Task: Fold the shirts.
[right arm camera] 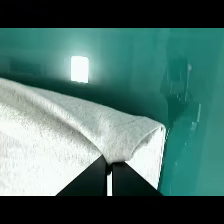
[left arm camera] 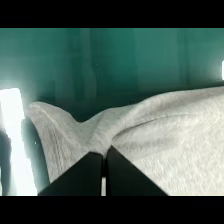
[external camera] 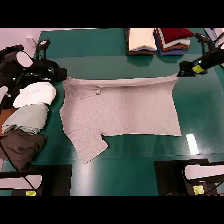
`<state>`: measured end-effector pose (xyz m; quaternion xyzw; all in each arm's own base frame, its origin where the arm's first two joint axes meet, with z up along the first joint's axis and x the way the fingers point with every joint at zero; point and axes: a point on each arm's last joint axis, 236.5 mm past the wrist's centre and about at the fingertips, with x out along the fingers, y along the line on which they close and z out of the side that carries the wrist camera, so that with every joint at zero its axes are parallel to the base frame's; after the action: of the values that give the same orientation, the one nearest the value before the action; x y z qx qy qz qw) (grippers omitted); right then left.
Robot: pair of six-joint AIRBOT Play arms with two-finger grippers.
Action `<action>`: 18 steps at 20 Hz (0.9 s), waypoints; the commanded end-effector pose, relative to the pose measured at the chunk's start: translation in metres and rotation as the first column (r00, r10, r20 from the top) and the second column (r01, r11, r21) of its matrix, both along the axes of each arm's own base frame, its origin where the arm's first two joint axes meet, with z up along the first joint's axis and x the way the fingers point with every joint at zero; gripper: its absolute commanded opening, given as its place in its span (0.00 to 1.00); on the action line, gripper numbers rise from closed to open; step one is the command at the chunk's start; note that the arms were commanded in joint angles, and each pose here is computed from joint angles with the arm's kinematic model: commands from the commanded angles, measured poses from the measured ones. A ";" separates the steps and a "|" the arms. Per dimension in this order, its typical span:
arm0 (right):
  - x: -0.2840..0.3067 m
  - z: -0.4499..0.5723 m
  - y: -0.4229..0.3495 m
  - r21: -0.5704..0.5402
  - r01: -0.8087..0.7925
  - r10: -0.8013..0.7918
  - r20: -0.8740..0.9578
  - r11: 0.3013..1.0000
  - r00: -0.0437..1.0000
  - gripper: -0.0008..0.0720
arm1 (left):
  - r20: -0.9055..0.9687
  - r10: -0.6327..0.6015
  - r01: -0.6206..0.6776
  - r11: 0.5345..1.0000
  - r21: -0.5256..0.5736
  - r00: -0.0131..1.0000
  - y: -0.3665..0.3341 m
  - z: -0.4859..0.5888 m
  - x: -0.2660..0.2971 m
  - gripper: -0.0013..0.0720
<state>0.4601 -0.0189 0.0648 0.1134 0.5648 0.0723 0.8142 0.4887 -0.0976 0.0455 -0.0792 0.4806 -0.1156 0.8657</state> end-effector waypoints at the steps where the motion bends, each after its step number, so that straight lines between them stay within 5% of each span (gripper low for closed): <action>1: 0.019 0.001 -0.008 0.008 0.002 -0.002 0.015 1.000 1.000 0.03 | -0.025 -0.033 0.034 0.999 0.022 0.999 0.000 -0.014 0.001 0.05; 6: -0.025 -0.026 -0.023 0.016 0.027 -0.026 -0.066 1.000 0.998 0.03 | -0.243 -0.075 0.086 0.996 0.036 0.967 0.002 -0.061 -0.051 0.05; 13: -0.055 -0.076 -0.001 0.037 0.022 -0.016 -0.152 0.999 0.988 0.04 | -0.299 -0.038 0.024 0.998 -0.050 0.953 -0.012 -0.105 -0.073 0.05; 14: -0.055 -0.076 0.003 0.036 0.013 -0.007 -0.150 0.999 0.989 0.20 | -0.308 -0.041 0.027 0.998 -0.051 0.951 -0.012 -0.105 -0.075 0.05; 15: -0.052 -0.073 0.005 0.034 0.009 -0.004 -0.139 0.999 0.990 0.44 | -0.316 -0.045 0.031 0.998 -0.049 0.948 -0.012 -0.105 -0.078 0.25; 16: -0.052 -0.069 0.005 0.035 0.004 0.001 -0.140 0.999 0.990 0.47 | -0.332 -0.048 0.033 0.998 -0.050 0.942 -0.012 -0.105 -0.081 0.60; 18: -0.065 -0.058 0.003 0.047 -0.011 0.019 -0.180 0.999 0.984 0.47 | -0.378 -0.062 0.043 0.997 -0.058 0.924 -0.013 -0.098 -0.095 0.60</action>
<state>0.4081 -0.0189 0.0002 0.1348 0.6177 0.0708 0.7715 0.4095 -0.1083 -0.0547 -0.1016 0.6157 -0.1297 0.7705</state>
